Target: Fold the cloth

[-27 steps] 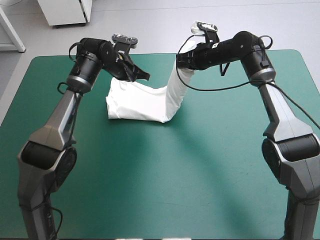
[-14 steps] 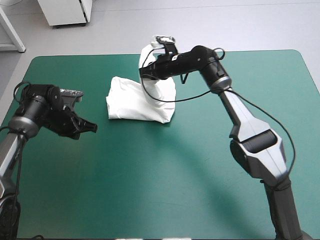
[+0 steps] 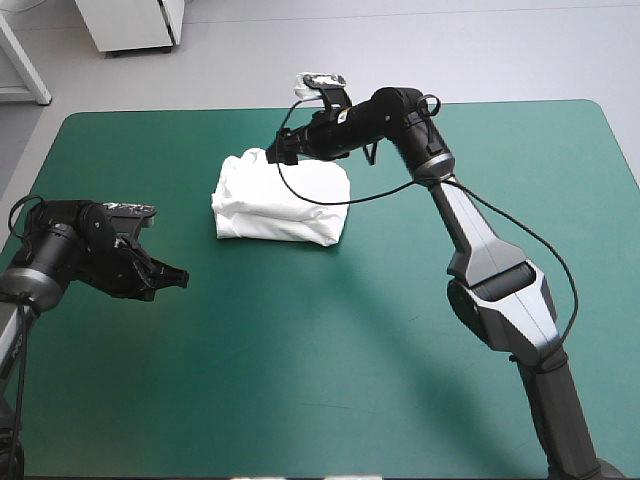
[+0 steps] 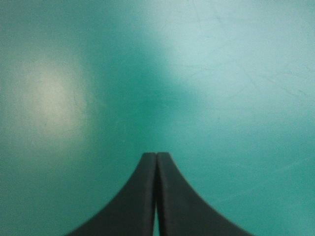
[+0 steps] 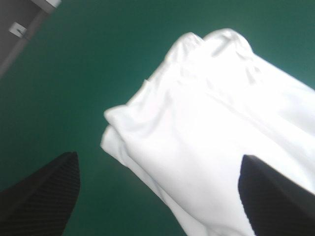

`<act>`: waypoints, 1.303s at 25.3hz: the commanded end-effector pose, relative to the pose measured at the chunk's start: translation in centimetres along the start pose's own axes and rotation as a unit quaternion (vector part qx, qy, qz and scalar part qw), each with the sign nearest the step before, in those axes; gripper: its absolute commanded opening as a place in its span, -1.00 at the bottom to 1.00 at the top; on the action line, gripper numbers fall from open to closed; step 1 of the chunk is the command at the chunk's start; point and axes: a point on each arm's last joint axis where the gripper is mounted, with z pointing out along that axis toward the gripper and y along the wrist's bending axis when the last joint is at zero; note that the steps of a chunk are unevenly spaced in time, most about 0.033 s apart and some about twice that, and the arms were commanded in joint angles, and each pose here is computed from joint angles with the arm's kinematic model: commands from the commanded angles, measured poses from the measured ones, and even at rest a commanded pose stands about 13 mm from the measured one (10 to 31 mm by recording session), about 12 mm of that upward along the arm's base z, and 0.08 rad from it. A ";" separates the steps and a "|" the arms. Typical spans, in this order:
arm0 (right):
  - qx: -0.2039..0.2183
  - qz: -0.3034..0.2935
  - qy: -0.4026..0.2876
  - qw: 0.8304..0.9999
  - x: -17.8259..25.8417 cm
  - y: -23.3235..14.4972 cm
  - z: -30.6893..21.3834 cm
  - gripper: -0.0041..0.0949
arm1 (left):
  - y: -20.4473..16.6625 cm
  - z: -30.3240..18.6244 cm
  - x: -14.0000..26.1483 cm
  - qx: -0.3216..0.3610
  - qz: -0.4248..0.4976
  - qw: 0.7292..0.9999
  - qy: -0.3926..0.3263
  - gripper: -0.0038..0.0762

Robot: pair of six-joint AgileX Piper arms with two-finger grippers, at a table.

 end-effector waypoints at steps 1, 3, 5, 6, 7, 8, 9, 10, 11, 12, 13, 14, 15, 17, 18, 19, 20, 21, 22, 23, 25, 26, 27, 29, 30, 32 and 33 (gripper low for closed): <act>0.040 0.021 -0.023 0.999 -1.3 0.4 -4.3 0.58 | -0.3 -1.6 -0.2 0.010 0.001 0.999 -0.040 -0.93; 0.063 0.029 -0.008 0.998 -0.8 -0.7 -3.7 0.54 | -0.4 -1.6 -0.2 0.016 0.001 0.999 -0.040 -0.93; 0.087 0.045 0.018 0.995 0.0 -1.9 -2.8 0.53 | -0.6 -1.6 -0.2 0.025 0.006 0.999 -0.042 -0.93; 0.097 0.054 0.040 0.993 0.8 -2.6 -2.2 0.53 | -0.6 -1.6 -0.2 0.025 0.010 0.999 -0.043 -0.93; 0.102 0.064 0.063 0.991 1.7 -3.2 -1.7 0.53 | -0.6 -1.6 -0.2 0.025 0.010 0.999 -0.043 -0.93; 0.105 0.074 0.084 0.988 2.6 -3.6 -1.1 0.53 | -0.6 -1.6 -0.2 0.027 0.009 0.999 -0.043 -0.93; 0.104 0.082 0.104 0.986 3.6 -4.0 -0.6 0.53 | -0.6 -1.6 -0.2 0.027 0.009 0.999 -0.043 -0.93; 0.100 0.086 0.115 0.985 4.2 -4.3 0.0 0.53 | -0.6 -1.6 -0.2 0.027 0.009 0.999 -0.043 -0.93; 0.092 0.090 0.117 0.985 4.6 -4.5 0.5 0.53 | -0.6 -1.6 -0.2 0.027 0.009 0.999 -0.043 -0.93; 0.083 0.094 0.114 0.986 5.0 -4.8 1.3 0.53 | -0.6 -1.6 -0.2 0.029 0.008 0.999 -0.042 -0.93; 0.078 0.097 0.108 0.986 5.0 -4.9 1.7 0.53 | -0.6 -1.6 -0.2 0.029 0.008 0.999 -0.041 -0.93; 0.073 0.095 0.102 0.988 5.1 -5.1 2.1 0.53 | -0.7 -1.6 -0.1 0.031 0.007 0.999 -0.039 -0.93; 0.066 0.098 0.094 0.989 5.1 -5.3 2.6 0.53 | -0.7 -1.7 -0.1 0.034 0.009 0.999 -0.039 -0.93; 0.061 0.103 0.080 0.990 5.1 -5.7 3.4 0.51 | -0.8 -1.7 -0.1 0.036 0.009 0.998 -0.041 -0.93; 0.059 0.104 0.073 0.990 5.1 -5.8 3.6 0.44 | -0.8 -1.7 -0.1 0.036 0.009 0.998 -0.042 -0.93; 0.060 0.105 0.071 0.990 5.1 -5.9 3.9 0.39 | -0.8 -1.7 -0.2 0.037 0.008 0.998 -0.043 -0.93; 0.062 0.105 0.071 0.990 5.2 -6.1 4.2 0.21 | -0.8 -1.7 -0.2 0.037 0.009 0.998 -0.045 -0.93; 0.062 0.104 0.073 0.990 5.3 -6.2 4.2 0.01 | -0.8 -1.7 -0.2 0.038 0.008 0.998 -0.047 -0.93; 0.065 0.101 0.074 0.990 5.3 -6.3 4.2 -0.18 | -0.8 -1.7 -0.3 0.039 0.008 0.998 -0.051 -0.93; 0.065 0.087 0.082 0.991 5.4 -6.2 4.1 -0.67 | -0.8 -1.7 -0.5 0.039 0.007 0.997 -0.061 -0.93; 0.070 0.068 0.093 0.991 5.4 -6.1 3.5 -0.95 | -0.9 -1.8 -0.7 0.042 0.004 0.996 -0.075 -0.93; 0.077 0.062 0.100 0.990 5.4 -6.1 3.1 -0.96 | -0.9 -1.8 -0.8 0.042 0.003 0.996 -0.080 -0.93; 0.117 0.033 0.122 0.985 5.4 -6.4 2.2 -0.96 | -0.9 -1.8 -0.9 0.042 0.003 0.996 -0.082 -0.93; 0.208 0.011 0.150 0.967 5.4 -7.9 -0.1 -0.96 | -0.9 -1.8 -0.9 0.045 0.002 0.996 -0.083 -0.93; 0.231 0.008 0.157 0.960 5.2 -8.7 -1.2 -0.96 | -0.9 -1.8 -0.9 0.046 0.001 0.995 -0.083 -0.93; 0.258 0.038 0.131 0.956 4.3 -11.2 -4.9 -0.96 | -1.0 -1.8 -0.9 0.047 0.001 0.996 -0.081 -0.93; 0.263 0.055 0.121 0.955 4.1 -12.4 -6.4 -0.96 | -1.0 -1.7 -0.8 0.047 0.001 0.996 -0.079 -0.93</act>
